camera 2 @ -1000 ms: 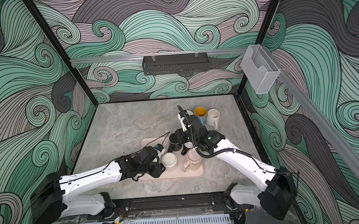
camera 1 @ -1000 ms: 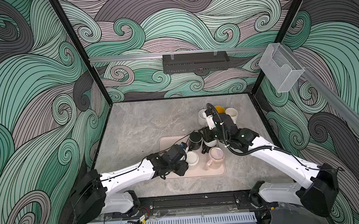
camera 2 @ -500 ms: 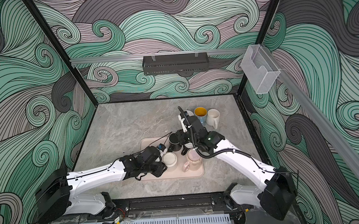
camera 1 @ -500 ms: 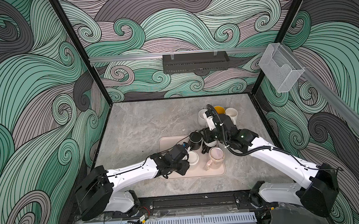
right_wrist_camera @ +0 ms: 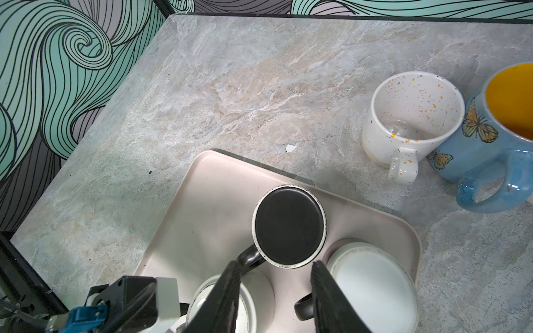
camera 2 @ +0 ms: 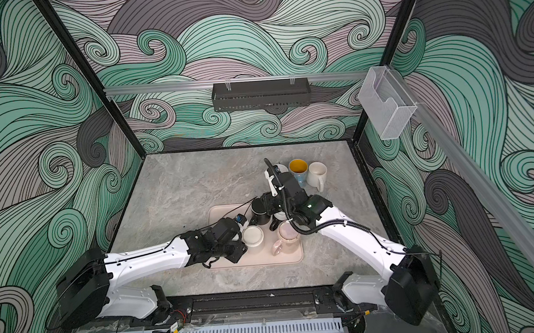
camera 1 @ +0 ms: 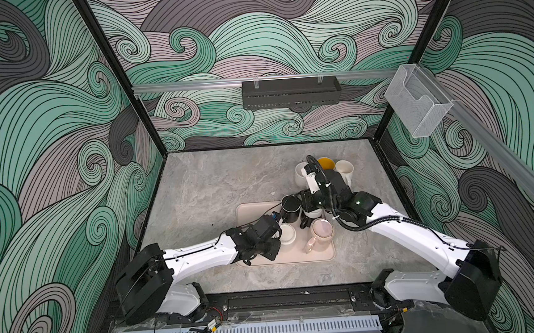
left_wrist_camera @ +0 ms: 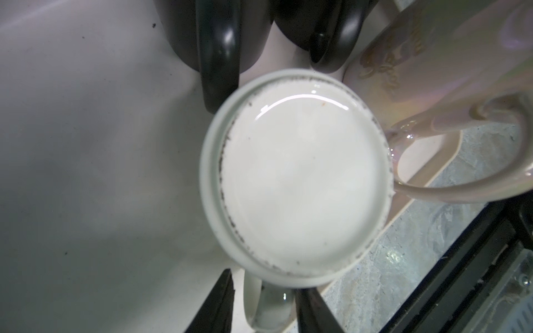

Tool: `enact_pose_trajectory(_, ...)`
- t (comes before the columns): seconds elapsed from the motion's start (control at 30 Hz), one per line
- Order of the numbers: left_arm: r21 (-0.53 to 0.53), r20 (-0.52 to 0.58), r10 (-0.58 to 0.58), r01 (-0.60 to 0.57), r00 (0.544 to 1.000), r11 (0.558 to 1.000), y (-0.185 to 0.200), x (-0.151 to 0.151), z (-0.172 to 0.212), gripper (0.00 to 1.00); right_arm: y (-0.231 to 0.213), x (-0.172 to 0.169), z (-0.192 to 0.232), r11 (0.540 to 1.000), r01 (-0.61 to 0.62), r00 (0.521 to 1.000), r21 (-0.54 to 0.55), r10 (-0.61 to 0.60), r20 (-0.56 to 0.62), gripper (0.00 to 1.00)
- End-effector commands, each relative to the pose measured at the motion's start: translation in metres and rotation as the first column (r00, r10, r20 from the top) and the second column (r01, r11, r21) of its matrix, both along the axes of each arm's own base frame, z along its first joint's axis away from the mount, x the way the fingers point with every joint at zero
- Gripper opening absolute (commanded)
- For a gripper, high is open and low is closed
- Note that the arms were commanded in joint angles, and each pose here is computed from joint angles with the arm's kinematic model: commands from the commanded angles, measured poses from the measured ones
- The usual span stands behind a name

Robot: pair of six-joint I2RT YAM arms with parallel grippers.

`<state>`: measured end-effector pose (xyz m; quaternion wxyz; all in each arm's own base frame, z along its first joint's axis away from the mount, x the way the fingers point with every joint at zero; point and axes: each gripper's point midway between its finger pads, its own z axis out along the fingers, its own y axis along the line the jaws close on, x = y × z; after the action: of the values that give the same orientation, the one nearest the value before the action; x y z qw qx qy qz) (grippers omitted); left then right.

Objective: Turn the mug right side up

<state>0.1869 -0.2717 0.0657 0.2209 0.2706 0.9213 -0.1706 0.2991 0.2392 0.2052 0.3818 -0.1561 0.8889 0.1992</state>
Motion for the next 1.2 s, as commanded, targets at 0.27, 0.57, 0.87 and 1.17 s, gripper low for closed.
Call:
enact_pose_trajectory(0.27,0.012,0.019,0.013,-0.013,1.000,1.000,0.001,0.003,-0.002,0.33,0.003,0.002,-0.007,1.000,-0.003,1.000,0.012,0.003,-0.013,0.42)
enact_pose_trajectory(0.57,0.035,0.010,0.014,-0.015,1.000,0.999,0.003,0.003,-0.009,0.32,0.002,0.002,-0.013,1.000,0.000,1.000,0.007,0.000,-0.013,0.41)
enact_pose_trajectory(0.87,0.036,0.015,0.007,-0.007,1.000,0.999,0.000,0.005,-0.006,0.34,0.002,0.002,-0.014,1.000,0.000,1.000,0.008,0.000,-0.007,0.41)
enact_pose_trajectory(1.17,0.066,-0.007,-0.001,0.001,1.000,0.998,-0.004,0.006,-0.012,0.30,-0.002,0.002,-0.015,1.000,0.012,1.000,0.012,-0.012,0.005,0.42)
